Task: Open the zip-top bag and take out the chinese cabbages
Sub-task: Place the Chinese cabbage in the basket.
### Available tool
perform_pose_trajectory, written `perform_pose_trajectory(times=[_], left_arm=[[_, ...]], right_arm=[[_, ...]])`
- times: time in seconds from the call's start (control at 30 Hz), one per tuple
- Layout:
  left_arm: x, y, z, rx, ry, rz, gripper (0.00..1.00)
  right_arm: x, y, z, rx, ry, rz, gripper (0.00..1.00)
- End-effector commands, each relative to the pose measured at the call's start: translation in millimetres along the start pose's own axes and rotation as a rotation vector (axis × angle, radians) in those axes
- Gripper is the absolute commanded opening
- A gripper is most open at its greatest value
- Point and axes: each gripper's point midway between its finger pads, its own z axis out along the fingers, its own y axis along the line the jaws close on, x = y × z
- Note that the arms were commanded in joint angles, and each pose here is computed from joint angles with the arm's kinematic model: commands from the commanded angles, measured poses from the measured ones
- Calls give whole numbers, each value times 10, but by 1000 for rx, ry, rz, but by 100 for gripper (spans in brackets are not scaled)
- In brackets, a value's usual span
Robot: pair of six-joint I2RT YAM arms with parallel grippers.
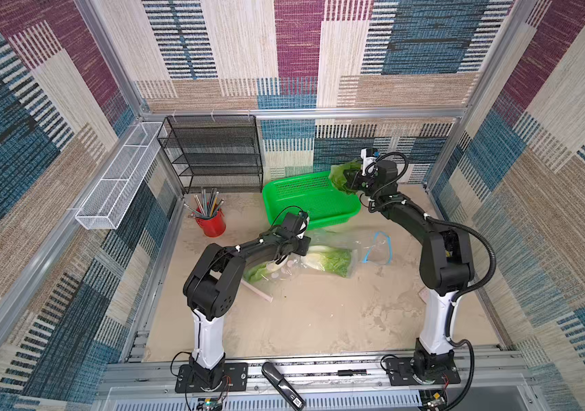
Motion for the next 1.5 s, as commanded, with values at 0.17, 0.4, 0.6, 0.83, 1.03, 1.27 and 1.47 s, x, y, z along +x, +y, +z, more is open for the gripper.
perform_pose_trajectory(times=[0.17,0.4,0.6,0.83,1.03,1.27,1.47], left_arm=[[-72,3,-49,-5,-28,20,0],[-64,19,-67,-13,-29,24,0],[-52,19,-64,-14,-27,25,0],[-50,14,-59,-11,-26,17,0],[-61,13,-77,-11,-30,11,0],[-106,5,-118,-9,-43,8,0],[-153,-19,-147,3,-60,2,0]], right_arm=[[268,-113,167,-13,40,41,0],[538,-289,231,30,89,107,0],[693,-335,186,43,114,130,2],[529,-238,92,43,104,76,56],[150,20,-246,31,18,-7,98],[-249,398,-979,36,-104,-145,99],[-10,418,-1721,99,-106,-176,96]])
